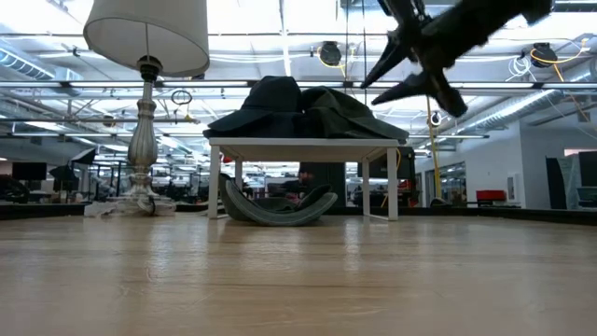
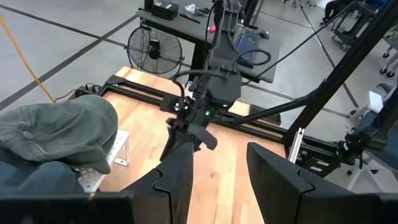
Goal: Pick & Place hat
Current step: Stack the black cap on the black caps on the shelf
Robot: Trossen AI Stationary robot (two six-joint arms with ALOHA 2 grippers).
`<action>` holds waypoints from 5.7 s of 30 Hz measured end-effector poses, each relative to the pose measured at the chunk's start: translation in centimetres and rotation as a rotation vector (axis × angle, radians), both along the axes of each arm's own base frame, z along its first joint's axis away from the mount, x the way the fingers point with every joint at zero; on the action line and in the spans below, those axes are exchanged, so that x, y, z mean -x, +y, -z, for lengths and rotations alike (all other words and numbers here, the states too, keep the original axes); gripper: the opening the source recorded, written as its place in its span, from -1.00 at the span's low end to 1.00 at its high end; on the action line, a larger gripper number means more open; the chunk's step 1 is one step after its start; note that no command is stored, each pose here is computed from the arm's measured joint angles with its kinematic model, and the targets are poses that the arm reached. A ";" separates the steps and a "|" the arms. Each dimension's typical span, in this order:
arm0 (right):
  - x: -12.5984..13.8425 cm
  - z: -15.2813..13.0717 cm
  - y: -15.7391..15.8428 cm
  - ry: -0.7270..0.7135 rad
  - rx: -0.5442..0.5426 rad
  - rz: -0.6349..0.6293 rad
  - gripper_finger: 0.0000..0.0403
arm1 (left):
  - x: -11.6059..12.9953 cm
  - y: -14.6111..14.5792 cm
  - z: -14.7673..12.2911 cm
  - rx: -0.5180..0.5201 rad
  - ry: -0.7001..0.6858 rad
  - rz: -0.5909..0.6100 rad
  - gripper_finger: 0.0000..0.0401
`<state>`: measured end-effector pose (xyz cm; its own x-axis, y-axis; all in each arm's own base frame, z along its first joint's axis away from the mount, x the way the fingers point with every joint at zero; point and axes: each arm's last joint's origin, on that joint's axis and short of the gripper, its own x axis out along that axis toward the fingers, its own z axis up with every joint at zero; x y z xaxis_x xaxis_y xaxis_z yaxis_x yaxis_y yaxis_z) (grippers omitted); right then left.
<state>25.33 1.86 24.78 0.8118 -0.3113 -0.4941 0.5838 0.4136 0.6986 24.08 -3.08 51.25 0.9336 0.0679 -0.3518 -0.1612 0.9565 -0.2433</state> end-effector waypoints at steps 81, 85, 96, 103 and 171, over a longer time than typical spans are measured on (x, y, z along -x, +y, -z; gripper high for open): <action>-7.5 14.7 -2.9 -0.071 -0.150 0.163 -0.01 | 12.1 1.4 21.5 -0.094 -0.432 0.036 -0.24; -7.5 14.8 -2.8 -0.050 -0.120 0.130 -0.35 | 12.1 1.4 21.5 -0.083 -0.432 0.040 -0.24; -7.0 14.5 -1.9 -0.005 -0.145 0.097 -0.97 | 12.1 1.4 21.5 -0.065 -0.433 0.043 -0.24; -5.2 12.6 2.3 0.111 -0.171 -0.041 -0.98 | 12.1 1.4 21.5 -0.057 -0.430 0.044 -0.24; 5.3 -5.1 -1.0 0.757 1.230 0.427 -0.98 | 12.1 1.5 21.6 0.095 -0.434 -0.022 -0.24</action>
<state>20.01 0.90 29.89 0.2357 -0.9718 -0.0056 0.8619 0.2117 -0.4607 11.98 -1.59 29.68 0.9949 0.0759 0.0670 -0.0449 0.9239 -0.3801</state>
